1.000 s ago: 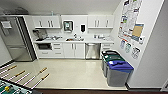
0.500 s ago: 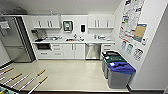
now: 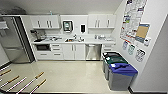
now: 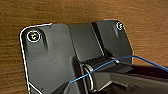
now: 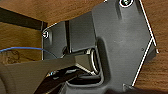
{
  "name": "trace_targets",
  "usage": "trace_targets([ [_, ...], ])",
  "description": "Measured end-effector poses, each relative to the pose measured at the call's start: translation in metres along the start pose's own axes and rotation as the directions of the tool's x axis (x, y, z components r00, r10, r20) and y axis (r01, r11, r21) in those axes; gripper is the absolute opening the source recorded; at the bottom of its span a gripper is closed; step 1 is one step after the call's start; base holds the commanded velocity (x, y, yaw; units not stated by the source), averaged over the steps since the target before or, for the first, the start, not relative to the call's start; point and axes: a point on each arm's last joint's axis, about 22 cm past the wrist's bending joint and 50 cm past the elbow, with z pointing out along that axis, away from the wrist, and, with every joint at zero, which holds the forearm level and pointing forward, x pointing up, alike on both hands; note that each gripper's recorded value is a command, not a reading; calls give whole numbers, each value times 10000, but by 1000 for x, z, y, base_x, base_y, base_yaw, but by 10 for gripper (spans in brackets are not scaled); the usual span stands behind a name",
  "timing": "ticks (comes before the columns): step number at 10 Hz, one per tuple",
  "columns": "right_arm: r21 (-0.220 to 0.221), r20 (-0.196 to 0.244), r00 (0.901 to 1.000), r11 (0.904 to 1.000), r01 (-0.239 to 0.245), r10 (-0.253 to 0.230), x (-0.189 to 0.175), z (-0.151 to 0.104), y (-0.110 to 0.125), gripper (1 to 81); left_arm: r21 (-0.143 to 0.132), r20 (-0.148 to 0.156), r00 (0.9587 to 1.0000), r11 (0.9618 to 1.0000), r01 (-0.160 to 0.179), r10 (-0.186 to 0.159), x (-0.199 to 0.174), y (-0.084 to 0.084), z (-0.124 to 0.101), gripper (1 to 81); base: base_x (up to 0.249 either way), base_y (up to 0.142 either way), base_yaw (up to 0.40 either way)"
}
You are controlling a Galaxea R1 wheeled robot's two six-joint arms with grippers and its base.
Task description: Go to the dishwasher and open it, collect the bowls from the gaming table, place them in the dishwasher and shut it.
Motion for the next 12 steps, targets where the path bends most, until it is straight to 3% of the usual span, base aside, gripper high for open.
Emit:
trace_targets([
  [12,5,-8,10000,10000,14,-14,1,0,0,811,22,2,10000,10000,0,0,0,-2,-1,811,92,0,0],
])
